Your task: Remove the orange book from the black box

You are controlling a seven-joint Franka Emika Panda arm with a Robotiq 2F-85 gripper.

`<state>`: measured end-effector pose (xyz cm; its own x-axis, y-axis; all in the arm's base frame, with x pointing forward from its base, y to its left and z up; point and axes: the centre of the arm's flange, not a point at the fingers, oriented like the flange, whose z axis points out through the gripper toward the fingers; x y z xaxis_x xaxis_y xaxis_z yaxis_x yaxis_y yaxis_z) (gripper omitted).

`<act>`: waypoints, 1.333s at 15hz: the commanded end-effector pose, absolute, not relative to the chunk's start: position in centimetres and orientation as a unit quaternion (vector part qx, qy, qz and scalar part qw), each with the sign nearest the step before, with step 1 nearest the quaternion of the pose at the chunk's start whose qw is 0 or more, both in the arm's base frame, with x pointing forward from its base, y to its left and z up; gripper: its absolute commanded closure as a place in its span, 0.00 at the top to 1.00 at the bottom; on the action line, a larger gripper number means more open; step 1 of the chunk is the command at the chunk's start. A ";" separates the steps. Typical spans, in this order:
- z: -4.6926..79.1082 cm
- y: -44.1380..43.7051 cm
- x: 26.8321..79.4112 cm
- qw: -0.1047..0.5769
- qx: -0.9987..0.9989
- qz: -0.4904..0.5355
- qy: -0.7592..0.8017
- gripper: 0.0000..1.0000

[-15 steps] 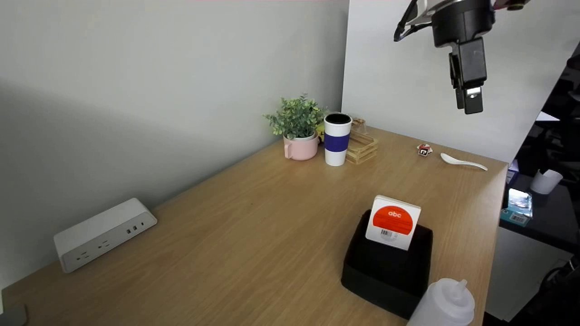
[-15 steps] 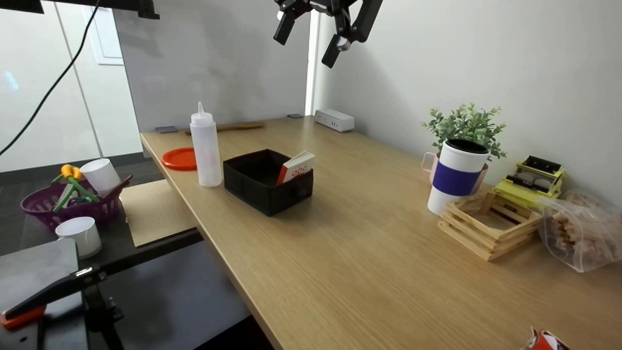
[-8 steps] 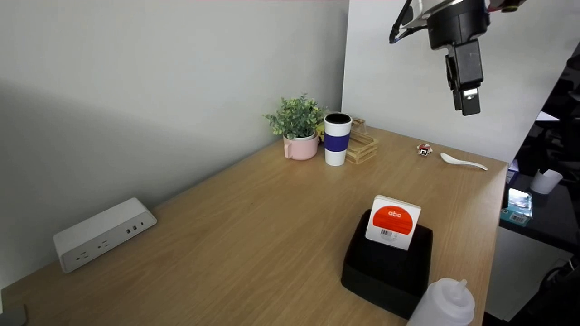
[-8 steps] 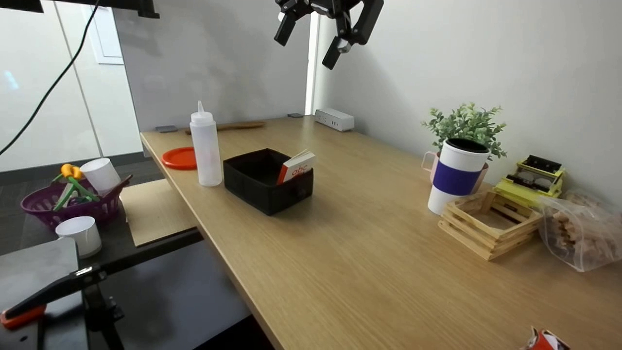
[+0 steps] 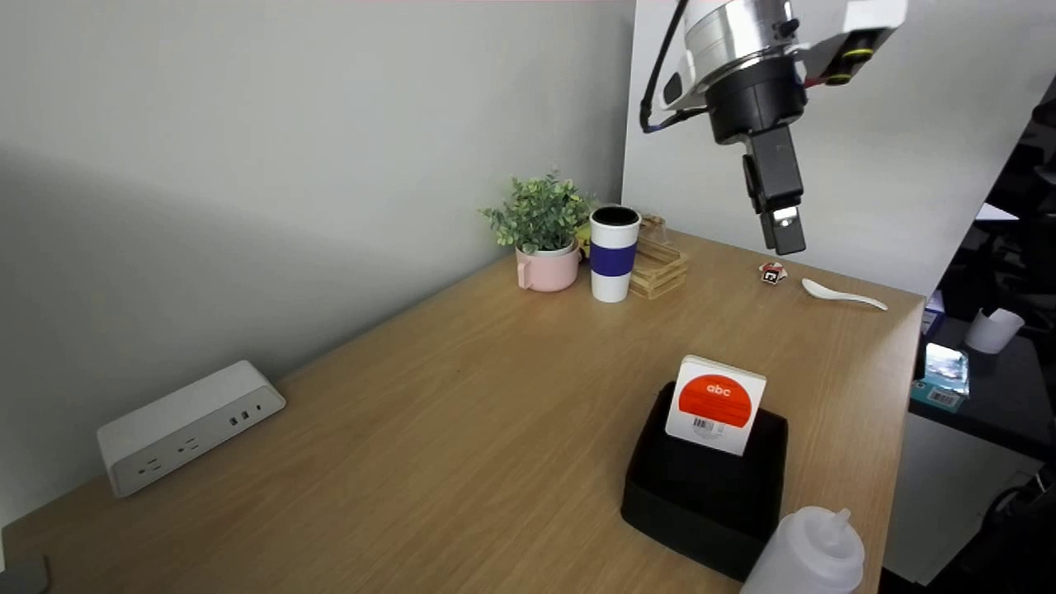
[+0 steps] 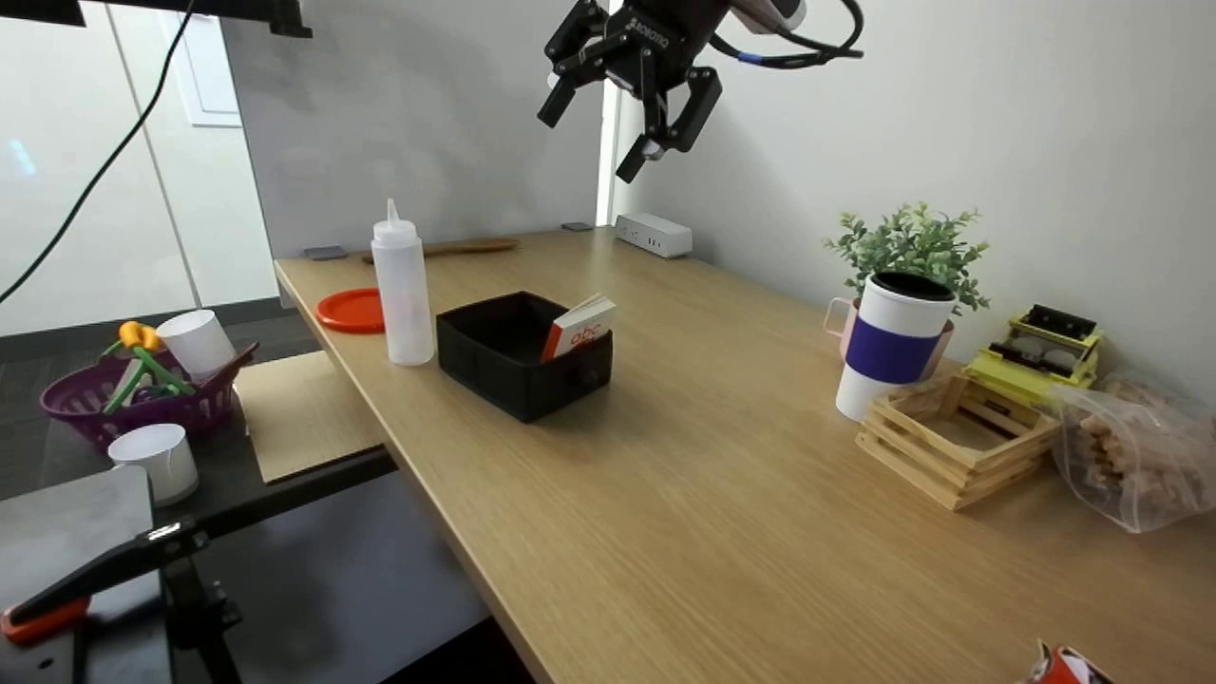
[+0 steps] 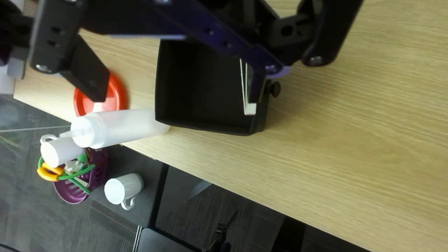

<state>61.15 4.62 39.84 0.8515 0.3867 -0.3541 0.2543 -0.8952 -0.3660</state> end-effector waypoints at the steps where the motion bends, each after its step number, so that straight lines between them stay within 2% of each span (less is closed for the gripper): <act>1: 37.8 7.0 66.8 0.182 -0.931 0.252 -0.189 1.00; 4: 35.8 7.9 68.6 0.184 -0.923 0.281 -0.186 1.00; 5: 35.6 7.7 64.9 0.175 -0.930 0.263 -0.190 1.00; 10: 34.8 8.0 65.5 0.178 -0.930 0.262 -0.188 1.00; 16: 32.0 8.1 65.0 0.235 -0.945 0.190 -0.127 1.00; 20: 29.7 6.6 63.7 0.242 -0.953 0.174 -0.063 1.00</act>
<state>66.68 7.69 30.68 0.9074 0.2904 -0.3038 0.1182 -0.8701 -0.4785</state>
